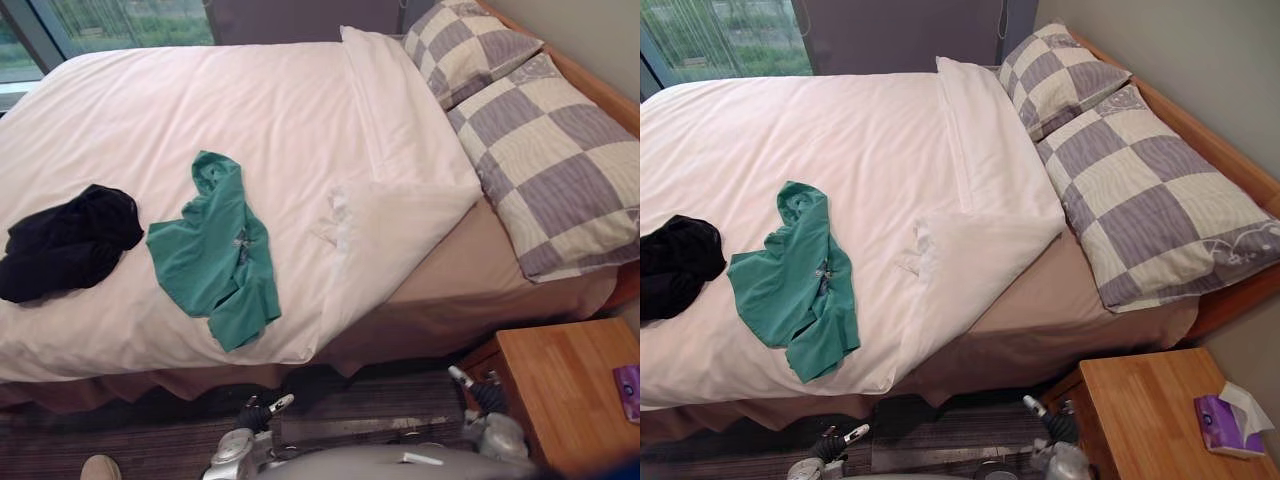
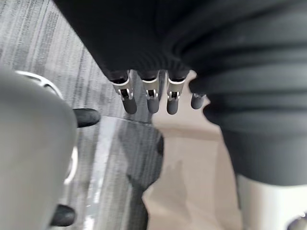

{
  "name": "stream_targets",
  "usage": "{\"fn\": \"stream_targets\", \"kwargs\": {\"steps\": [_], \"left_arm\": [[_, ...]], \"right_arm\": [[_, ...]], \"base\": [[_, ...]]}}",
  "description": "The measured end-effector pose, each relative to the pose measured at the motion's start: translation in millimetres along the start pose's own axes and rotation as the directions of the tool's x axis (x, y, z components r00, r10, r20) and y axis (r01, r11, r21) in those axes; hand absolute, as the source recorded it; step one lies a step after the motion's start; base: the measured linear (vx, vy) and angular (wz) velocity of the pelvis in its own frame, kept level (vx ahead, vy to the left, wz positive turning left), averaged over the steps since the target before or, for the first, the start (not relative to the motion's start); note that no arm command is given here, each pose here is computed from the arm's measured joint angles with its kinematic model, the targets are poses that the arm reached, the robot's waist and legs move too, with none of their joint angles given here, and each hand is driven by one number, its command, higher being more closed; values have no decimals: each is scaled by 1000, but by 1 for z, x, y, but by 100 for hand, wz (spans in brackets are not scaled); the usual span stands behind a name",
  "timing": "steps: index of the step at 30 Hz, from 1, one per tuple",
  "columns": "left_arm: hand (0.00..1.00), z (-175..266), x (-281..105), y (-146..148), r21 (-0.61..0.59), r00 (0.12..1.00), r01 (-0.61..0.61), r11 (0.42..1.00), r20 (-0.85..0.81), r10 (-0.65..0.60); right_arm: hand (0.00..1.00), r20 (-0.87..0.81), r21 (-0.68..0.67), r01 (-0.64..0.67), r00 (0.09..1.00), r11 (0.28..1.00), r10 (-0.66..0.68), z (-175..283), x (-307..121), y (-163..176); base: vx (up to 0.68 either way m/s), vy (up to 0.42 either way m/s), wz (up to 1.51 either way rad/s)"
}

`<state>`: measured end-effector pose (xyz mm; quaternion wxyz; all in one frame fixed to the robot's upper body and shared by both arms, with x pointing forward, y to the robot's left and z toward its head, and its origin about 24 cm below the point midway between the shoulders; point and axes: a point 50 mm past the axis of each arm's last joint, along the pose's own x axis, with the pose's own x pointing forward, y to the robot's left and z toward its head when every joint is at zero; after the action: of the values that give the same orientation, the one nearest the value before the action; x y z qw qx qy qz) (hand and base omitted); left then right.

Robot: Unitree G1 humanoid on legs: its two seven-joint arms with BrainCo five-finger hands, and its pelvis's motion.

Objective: Tidy the bed and pick cloth on bed and put in laundry

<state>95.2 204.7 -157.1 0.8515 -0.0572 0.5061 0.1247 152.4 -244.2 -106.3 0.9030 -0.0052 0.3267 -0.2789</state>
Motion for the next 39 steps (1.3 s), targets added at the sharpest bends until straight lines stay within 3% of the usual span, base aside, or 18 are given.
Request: {"fn": "stream_targets", "kwargs": {"steps": [6, 11, 16, 20, 28, 33, 39], "left_arm": [[0, 1, -2, 18, 53, 998, -60, 997, -8, 60], [0, -20, -9, 32, 65, 989, -120, 991, -75, 124], [0, -30, -13, 39, 74, 981, -152, 986, -113, 159], [0, -10, -12, 49, 102, 984, -170, 980, -40, 174], [0, 48, -7, 60, 55, 970, -210, 976, 133, 201], [0, 84, -6, 58, 39, 952, -212, 977, 235, 197], [0, 112, -6, 50, 21, 933, -192, 981, 313, 176]], "right_arm": [[0, 183, -32, 116, 977, 993, -108, 75, 18, -22], [0, 328, -93, 120, 941, 988, -83, 132, 22, -14], [0, 476, -245, 113, 879, 963, 18, 187, 19, 13], [0, 590, -288, 110, 803, 951, 86, 240, 7, 43], [0, 782, -279, 137, 607, 950, 142, 338, -30, 58], [0, 844, -265, 143, 513, 954, 157, 376, -55, 64], [0, 871, -253, 211, 475, 944, 127, 406, -70, 51]], "base": [[-52, 20, 0], [23, 20, 11], [20, -11, 24], [-34, 8, 31], [-31, 45, 23], [-32, 26, 14], [-53, -9, 13]]}}
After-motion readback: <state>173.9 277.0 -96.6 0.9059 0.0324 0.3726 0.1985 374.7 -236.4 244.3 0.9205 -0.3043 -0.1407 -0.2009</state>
